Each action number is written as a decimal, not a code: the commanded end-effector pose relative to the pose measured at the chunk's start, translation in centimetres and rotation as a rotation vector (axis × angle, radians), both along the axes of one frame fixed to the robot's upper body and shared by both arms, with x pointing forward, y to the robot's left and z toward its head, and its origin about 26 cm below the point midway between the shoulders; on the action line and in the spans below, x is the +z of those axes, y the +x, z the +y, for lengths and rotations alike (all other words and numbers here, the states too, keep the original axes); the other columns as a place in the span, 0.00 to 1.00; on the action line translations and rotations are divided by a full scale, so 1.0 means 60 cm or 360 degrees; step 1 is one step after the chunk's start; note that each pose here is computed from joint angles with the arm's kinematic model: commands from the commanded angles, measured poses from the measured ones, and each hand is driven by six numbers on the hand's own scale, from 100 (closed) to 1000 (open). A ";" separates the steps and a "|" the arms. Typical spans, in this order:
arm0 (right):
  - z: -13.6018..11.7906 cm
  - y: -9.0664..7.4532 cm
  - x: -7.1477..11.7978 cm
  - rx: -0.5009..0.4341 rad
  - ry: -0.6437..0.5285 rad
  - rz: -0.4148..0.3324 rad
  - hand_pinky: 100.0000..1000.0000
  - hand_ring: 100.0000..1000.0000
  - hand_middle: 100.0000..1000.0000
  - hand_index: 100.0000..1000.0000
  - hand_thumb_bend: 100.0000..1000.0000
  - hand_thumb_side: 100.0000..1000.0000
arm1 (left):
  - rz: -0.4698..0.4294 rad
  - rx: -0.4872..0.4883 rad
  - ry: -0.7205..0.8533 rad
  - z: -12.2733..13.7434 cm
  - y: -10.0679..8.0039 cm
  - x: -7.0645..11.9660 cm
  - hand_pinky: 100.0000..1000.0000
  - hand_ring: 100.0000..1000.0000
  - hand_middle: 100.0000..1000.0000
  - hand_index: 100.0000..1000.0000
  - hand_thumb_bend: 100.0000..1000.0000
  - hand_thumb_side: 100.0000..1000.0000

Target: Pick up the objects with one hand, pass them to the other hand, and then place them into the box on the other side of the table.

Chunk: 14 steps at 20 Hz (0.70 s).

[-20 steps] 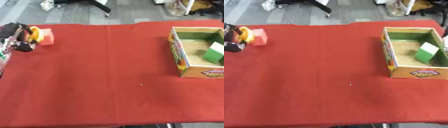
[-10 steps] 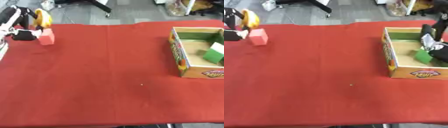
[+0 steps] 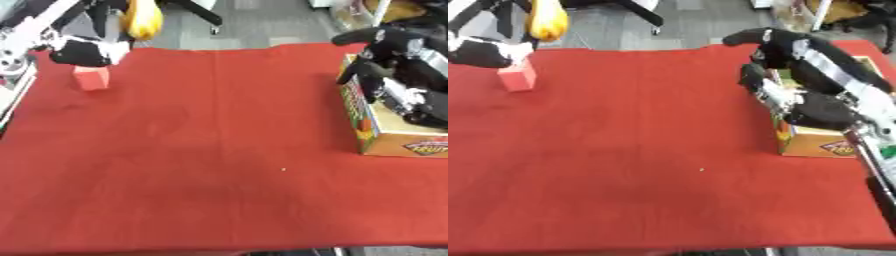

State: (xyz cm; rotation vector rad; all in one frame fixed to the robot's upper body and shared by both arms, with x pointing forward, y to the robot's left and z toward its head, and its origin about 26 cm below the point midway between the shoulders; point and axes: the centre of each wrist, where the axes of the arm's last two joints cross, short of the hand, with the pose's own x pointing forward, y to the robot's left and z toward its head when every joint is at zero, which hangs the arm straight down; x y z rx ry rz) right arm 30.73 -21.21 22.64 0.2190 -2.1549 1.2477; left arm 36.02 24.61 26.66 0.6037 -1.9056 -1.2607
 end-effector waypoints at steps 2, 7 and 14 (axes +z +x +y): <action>0.033 0.008 0.000 0.0177 -0.0052 0.0154 0.52 0.18 0.16 0.83 0.00 0.80 | -0.0044 -0.0225 0.0086 -0.050 -0.019 0.032 0.51 0.31 0.17 0.29 0.00 0.00; 0.059 0.018 -0.009 0.0256 -0.0060 0.0316 0.51 0.18 0.15 0.83 0.00 0.84 | -0.0023 -0.0389 0.0236 -0.095 -0.030 0.040 0.51 0.31 0.18 0.29 0.00 0.00; 0.085 0.022 -0.021 0.0056 -0.0091 0.0272 0.51 0.18 0.15 0.85 0.00 0.56 | 0.0051 -0.0441 0.0306 -0.123 -0.029 0.028 0.50 0.31 0.18 0.29 0.00 0.00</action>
